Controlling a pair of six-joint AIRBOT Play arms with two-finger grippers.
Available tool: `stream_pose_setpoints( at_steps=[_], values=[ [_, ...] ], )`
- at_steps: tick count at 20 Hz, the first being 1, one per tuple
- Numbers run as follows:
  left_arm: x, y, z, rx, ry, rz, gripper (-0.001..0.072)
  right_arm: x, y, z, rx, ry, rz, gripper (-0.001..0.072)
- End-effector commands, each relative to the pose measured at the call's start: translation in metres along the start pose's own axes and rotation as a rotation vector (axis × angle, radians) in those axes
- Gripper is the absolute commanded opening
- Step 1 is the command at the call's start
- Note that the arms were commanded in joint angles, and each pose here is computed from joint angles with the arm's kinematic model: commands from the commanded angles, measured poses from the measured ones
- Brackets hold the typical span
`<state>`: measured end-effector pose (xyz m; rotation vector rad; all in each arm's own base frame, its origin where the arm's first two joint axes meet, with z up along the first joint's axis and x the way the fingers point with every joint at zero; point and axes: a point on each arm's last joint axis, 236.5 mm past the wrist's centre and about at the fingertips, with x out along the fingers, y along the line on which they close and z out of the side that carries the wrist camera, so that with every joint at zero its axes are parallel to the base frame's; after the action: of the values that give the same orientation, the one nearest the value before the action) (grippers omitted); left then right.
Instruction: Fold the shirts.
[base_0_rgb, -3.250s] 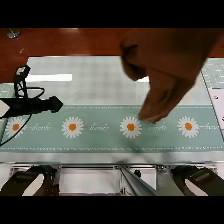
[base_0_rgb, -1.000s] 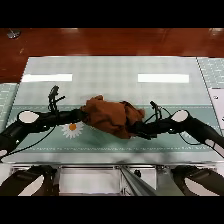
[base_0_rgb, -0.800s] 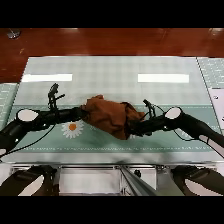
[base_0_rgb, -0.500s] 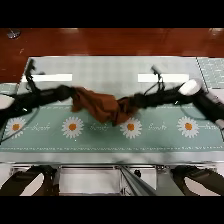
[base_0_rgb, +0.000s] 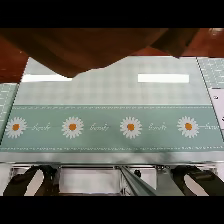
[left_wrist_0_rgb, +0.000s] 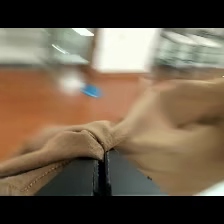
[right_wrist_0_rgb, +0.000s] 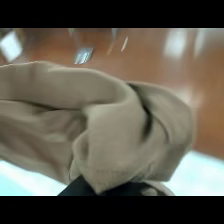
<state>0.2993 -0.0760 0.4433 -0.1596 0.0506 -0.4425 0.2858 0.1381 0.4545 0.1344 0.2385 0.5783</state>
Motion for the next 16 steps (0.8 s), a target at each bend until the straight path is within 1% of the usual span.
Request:
stream_pose_setpoints(
  at_steps=[1,2,3,5,7,9,11,12,14,16],
  values=[
    [-0.069,0.008,0.034,0.188,-0.042,0.280,0.0022,-0.094,0.015,0.018,-0.121,-0.105,-0.158,0.0020],
    [-0.082,0.009,0.027,0.226,-0.008,0.329,0.0023,-0.110,0.015,0.010,-0.130,-0.090,-0.193,0.0020],
    [-0.092,0.008,0.015,0.228,0.035,0.353,0.0022,-0.119,0.011,-0.001,-0.123,-0.056,-0.226,0.0020],
    [-0.096,0.004,-0.015,0.174,0.115,0.342,0.0023,-0.123,0.005,-0.038,-0.074,0.080,-0.250,0.0020],
    [-0.090,0.007,-0.065,0.039,0.244,0.308,0.0022,-0.107,0.005,-0.092,-0.006,0.278,-0.197,0.0020],
    [-0.076,0.010,-0.137,-0.098,0.436,0.228,0.0023,-0.080,0.000,-0.149,0.076,0.445,-0.136,0.0020],
    [-0.059,0.021,-0.207,-0.243,0.570,0.165,0.0023,-0.048,-0.027,-0.212,0.148,0.587,-0.148,0.0020],
    [-0.048,0.035,-0.235,-0.299,0.594,0.174,0.0022,-0.033,-0.048,-0.242,0.183,0.638,-0.189,0.0020],
    [-0.025,0.075,-0.281,-0.400,0.596,0.235,0.0023,-0.001,-0.105,-0.298,0.218,0.683,-0.333,0.0020],
    [0.000,0.105,-0.308,-0.464,0.604,0.278,0.0023,0.027,-0.148,-0.337,0.289,0.723,-0.434,0.0020]
  ],
)
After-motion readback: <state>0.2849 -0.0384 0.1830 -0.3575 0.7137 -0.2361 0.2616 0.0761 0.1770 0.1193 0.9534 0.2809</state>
